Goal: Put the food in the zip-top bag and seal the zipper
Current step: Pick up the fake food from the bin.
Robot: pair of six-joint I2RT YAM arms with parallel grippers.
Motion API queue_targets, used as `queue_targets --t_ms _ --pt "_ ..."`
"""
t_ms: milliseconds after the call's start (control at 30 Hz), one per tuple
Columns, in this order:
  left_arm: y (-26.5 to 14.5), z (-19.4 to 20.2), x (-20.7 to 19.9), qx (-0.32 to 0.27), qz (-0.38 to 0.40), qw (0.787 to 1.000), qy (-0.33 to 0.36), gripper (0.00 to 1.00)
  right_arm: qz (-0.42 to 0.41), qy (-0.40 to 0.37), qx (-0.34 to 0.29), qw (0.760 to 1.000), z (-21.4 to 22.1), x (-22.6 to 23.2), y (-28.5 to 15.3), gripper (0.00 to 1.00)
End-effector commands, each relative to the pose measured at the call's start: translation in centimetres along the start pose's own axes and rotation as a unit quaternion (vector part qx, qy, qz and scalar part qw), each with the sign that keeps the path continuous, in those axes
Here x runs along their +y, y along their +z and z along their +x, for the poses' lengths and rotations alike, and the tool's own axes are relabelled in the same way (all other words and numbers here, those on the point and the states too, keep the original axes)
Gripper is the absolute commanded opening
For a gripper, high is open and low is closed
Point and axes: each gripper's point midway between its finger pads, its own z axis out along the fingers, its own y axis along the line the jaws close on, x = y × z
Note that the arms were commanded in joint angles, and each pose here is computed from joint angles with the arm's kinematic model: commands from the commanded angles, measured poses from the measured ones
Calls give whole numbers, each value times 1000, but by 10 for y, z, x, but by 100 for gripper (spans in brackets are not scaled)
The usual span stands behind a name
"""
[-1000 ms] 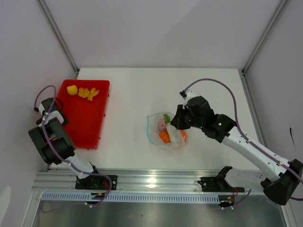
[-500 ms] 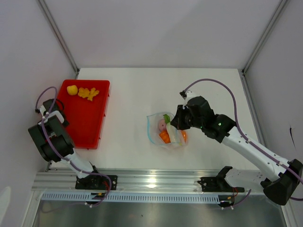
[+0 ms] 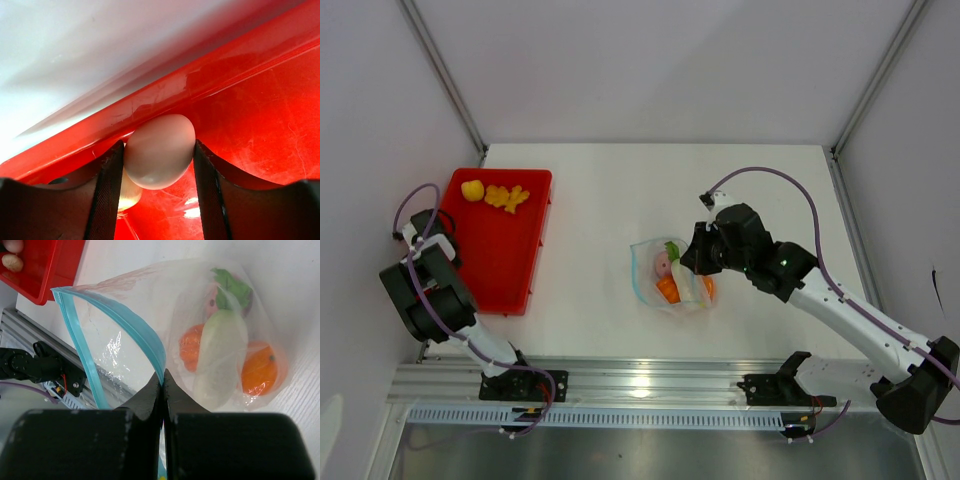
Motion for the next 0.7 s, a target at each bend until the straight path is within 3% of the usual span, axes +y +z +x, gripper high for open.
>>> queue_targets --t_ms 0,67,133,333,467,567,667 --pt "-8 -16 2 -21 9 1000 -21 29 -14 -2 -19 1000 -9 5 -3 0" --pt "-12 -16 3 -18 13 1000 -16 9 -15 -1 -19 1000 -8 5 -3 0" --pt "-18 -22 4 -23 15 999 -21 1 -15 1 -20 1000 -9 5 -3 0" --pt "-50 -31 -5 -46 59 996 -57 1 -21 8 -22 1000 -10 8 -2 0" --pt "-85 -40 -18 -92 93 990 -60 1 -23 13 -24 999 -12 10 -1 0" --pt "-119 -53 -30 -125 137 980 -69 1 -20 14 -22 999 -11 9 -1 0" --pt "-162 -62 -46 -160 240 953 -93 1 -12 12 -23 1000 -12 6 -3 0"
